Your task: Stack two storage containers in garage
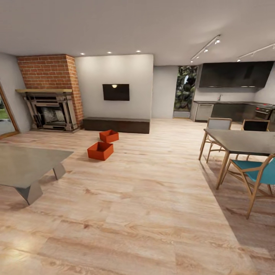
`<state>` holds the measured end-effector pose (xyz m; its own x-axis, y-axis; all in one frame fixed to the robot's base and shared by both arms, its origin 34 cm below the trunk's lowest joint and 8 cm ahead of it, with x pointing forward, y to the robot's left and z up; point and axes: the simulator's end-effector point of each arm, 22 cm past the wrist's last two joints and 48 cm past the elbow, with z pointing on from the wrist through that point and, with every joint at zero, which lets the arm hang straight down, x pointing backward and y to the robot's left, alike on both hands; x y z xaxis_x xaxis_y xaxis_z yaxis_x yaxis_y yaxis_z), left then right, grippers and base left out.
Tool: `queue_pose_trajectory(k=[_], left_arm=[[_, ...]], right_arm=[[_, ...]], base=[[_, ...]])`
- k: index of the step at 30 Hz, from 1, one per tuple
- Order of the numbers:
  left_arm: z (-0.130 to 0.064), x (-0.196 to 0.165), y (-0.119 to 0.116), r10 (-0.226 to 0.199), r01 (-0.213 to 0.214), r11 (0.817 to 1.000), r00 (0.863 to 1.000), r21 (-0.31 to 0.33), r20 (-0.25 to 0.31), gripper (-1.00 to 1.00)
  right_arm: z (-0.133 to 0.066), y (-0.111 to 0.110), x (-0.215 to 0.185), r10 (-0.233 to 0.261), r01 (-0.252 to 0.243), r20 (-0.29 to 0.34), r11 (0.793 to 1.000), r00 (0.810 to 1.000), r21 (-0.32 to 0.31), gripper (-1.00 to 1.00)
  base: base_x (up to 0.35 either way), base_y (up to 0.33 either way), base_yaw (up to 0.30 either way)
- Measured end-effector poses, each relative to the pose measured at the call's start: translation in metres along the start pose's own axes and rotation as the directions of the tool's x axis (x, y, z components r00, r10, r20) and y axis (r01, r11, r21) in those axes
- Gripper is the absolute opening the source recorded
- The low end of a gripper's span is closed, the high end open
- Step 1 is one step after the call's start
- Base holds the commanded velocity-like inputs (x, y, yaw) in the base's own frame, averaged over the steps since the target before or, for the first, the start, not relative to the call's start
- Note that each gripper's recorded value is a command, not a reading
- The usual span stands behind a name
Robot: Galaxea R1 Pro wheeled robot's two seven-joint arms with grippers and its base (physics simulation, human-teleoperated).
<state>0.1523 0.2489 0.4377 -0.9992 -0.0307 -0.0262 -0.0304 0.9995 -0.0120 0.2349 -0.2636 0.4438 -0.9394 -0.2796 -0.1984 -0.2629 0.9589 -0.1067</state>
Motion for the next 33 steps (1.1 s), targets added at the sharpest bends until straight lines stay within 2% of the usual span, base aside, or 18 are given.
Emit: queue_pose_trajectory(k=[33], left_arm=[[0.0,0.0,0.0,0.0,0.0,1.0,1.0,0.0,0.0,1.0]], right_arm=[[0.0,0.0002,-0.0001,-0.002,0.002,0.0,1.0,1.0,-0.001,1.0]], base=[[0.322,0.0,-0.004]])
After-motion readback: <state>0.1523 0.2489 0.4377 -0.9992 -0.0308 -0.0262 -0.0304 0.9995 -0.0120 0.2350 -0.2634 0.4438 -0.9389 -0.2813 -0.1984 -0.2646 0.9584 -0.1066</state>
